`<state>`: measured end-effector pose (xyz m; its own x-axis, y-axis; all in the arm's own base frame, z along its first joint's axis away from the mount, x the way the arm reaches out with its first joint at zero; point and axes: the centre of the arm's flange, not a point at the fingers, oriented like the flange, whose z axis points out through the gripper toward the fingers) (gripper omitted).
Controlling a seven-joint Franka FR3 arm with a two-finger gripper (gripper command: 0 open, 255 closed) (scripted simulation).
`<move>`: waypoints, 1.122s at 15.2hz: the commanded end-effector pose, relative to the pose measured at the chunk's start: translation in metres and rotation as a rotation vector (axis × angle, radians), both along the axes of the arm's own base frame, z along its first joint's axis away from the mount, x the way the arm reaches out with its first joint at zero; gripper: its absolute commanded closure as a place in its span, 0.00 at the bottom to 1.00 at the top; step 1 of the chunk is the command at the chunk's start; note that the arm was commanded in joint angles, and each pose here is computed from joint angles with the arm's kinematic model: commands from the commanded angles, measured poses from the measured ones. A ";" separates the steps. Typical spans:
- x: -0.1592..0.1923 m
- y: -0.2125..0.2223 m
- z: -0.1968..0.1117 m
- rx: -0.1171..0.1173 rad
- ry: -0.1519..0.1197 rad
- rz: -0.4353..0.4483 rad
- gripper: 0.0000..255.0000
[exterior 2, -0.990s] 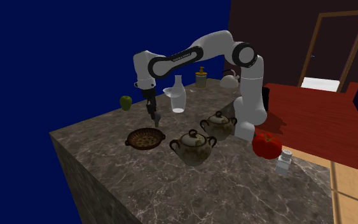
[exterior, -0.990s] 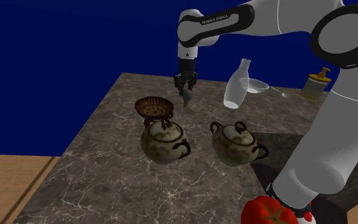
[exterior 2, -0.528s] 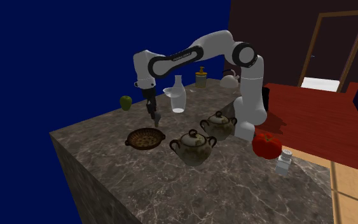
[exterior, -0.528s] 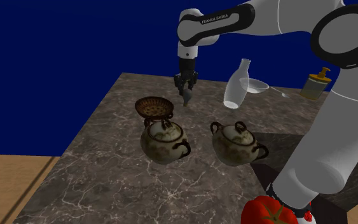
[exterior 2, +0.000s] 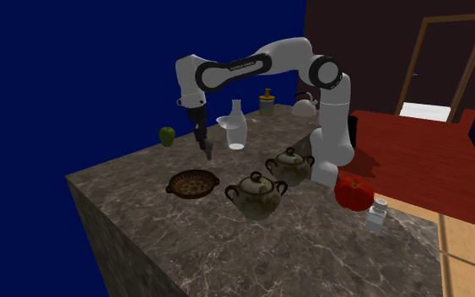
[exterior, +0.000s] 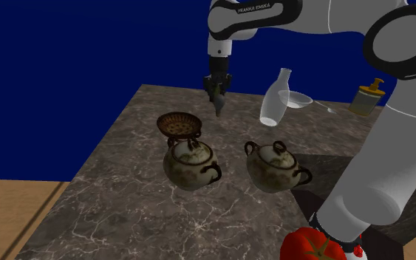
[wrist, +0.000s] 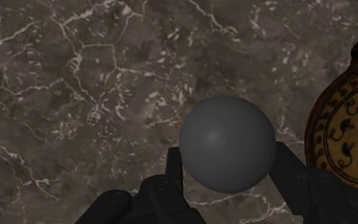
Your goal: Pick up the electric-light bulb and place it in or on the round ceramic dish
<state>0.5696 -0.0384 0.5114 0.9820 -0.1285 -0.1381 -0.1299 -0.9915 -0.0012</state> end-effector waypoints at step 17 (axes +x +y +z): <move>0.012 0.037 0.085 0.000 0.000 0.000 1.00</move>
